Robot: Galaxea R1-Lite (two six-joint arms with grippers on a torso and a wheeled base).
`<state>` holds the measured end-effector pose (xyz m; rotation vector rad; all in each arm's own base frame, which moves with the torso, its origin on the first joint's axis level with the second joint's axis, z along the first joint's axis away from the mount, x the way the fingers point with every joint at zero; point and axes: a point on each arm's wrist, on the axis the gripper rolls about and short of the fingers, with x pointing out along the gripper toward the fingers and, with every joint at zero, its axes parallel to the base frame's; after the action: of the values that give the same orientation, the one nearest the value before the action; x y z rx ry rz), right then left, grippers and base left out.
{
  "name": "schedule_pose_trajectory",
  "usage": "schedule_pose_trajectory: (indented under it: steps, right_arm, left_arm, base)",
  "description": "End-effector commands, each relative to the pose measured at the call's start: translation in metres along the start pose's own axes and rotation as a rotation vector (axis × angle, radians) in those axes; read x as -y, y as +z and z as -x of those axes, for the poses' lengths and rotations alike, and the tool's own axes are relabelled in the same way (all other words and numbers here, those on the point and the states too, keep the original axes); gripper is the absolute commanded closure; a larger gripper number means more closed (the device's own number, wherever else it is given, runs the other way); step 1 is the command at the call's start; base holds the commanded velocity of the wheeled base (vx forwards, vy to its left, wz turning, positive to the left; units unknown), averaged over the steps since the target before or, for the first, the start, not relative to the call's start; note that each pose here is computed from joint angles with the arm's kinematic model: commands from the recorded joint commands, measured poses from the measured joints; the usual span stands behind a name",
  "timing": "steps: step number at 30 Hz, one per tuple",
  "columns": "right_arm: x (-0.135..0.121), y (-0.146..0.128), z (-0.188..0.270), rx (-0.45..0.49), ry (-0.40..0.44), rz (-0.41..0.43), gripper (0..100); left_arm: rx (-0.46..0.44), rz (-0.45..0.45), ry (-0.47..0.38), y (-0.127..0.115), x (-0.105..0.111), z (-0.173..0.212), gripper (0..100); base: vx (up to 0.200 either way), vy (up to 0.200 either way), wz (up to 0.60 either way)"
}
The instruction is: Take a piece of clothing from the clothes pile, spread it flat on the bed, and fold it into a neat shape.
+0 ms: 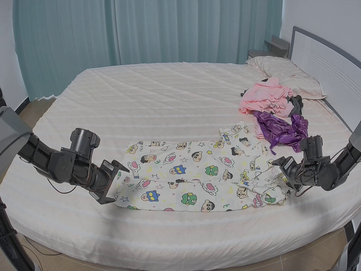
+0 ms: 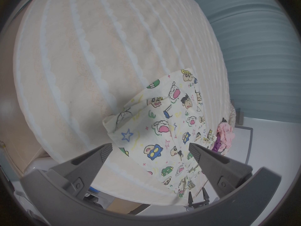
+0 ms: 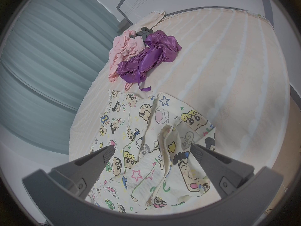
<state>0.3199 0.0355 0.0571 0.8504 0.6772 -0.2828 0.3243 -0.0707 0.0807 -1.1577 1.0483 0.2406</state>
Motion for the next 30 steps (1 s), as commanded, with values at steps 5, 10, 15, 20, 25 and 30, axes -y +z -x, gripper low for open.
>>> schedule_pose_trajectory:
  steps: [5,10,15,20,25,30]
  right_arm:
    - [-0.001,-0.002,-0.018,-0.014,-0.015,0.003,0]
    - [-0.004,-0.002,-0.033,-0.015,-0.018,0.004,0]
    - [0.002,-0.006,-0.040,-0.044,-0.058,0.008,100]
    - [0.001,-0.004,-0.034,-0.037,-0.068,0.007,100]
    - [-0.006,0.001,-0.017,0.002,-0.081,0.015,100]
    - [-0.018,0.004,0.000,0.006,-0.054,0.026,100]
  left_arm:
    - [-0.002,-0.004,-0.019,-0.005,-0.002,-0.001,0]
    - [-0.010,0.019,-0.005,-0.004,-0.004,-0.009,0]
    - [0.000,0.021,-0.012,-0.002,-0.005,-0.014,0]
    - [-0.002,0.023,-0.012,-0.003,-0.006,-0.014,0]
    - [-0.004,0.024,-0.007,-0.003,-0.008,-0.014,0]
    - [-0.010,0.025,0.004,-0.005,-0.012,-0.014,0]
  base:
    - [0.000,0.000,0.00]
    - [0.000,0.000,0.00]
    - [0.000,0.000,0.00]
    - [0.000,0.000,0.00]
    - [0.000,0.000,0.00]
    - [0.000,0.000,0.00]
